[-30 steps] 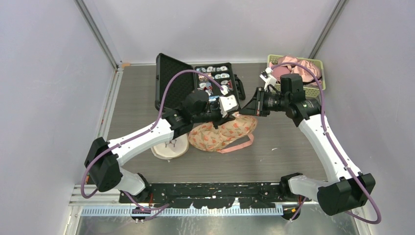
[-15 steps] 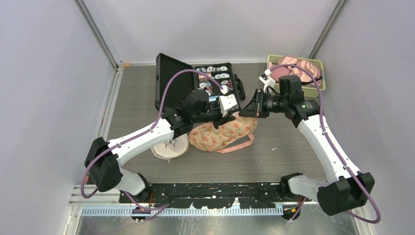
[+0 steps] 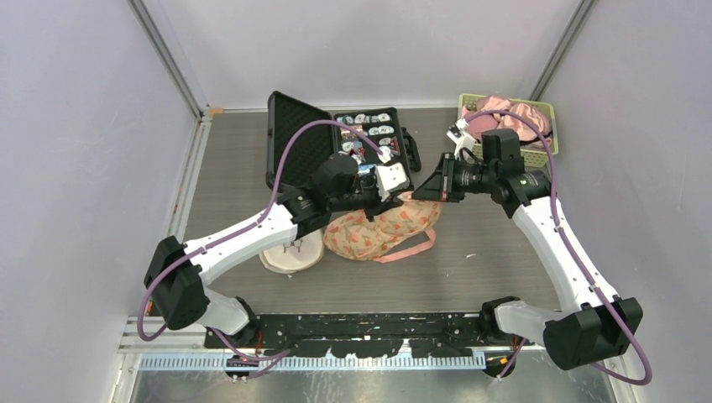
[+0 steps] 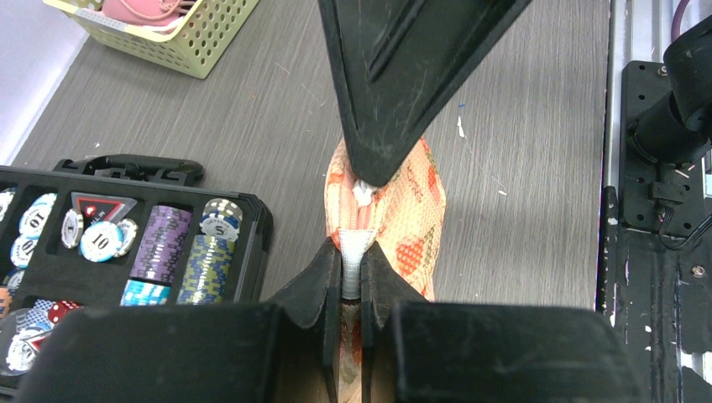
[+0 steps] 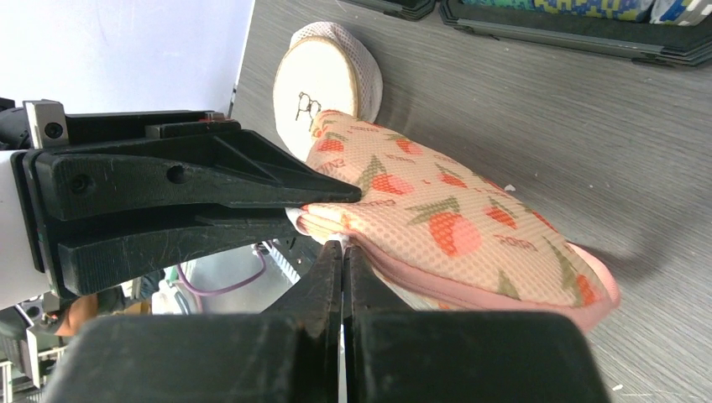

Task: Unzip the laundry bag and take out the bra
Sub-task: Unzip the laundry bag at the center of the board.

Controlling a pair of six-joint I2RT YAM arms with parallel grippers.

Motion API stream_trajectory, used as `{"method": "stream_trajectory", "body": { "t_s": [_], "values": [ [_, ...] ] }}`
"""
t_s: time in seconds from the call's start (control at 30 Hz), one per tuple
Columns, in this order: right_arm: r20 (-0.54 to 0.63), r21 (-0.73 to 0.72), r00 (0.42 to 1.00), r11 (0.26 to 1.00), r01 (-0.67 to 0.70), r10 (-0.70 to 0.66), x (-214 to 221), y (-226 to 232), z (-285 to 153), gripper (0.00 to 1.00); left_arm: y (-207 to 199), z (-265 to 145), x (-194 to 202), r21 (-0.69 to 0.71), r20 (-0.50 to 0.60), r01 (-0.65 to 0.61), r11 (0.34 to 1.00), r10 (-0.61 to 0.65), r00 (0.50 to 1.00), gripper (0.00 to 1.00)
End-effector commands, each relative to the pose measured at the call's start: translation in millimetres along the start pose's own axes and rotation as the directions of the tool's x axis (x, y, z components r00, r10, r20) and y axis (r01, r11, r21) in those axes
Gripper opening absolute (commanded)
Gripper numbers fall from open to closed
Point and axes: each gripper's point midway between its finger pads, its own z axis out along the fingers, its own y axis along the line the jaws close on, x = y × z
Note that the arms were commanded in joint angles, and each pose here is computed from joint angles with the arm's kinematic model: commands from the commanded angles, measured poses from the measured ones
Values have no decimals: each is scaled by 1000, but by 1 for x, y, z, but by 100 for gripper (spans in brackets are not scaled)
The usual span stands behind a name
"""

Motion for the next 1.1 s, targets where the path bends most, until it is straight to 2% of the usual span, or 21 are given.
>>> {"method": "stream_trajectory", "body": {
  "t_s": [0.0,0.27,0.5,0.63,0.83,0.97,1.07],
  "values": [
    [55,19,998,999,31,-32,-13,1,-18,0,13,-20,-26,-70,81,-33,997,39,996,0],
    [72,24,997,999,26,-28,-21,-6,-14,1,43,-17,6,-173,-18,62,983,-66,998,3],
    [81,6,997,1000,6,-6,-27,-8,-6,0,27,-14,-7,-59,18,18,998,-17,1000,42],
    [81,-2,997,1000,-8,8,-26,-7,-5,1,24,-10,-19,-16,26,-22,1000,23,999,54],
    [77,-9,997,1000,-14,14,-23,-5,-4,0,19,4,-21,33,-2,-54,998,54,999,55],
    [80,-6,997,1000,-9,10,-23,-5,-5,1,15,10,-18,68,-17,-77,995,78,997,48],
    [81,-7,997,1000,-5,6,-22,-4,-6,0,13,13,-16,88,-22,-92,992,94,995,47]
  ]
}}
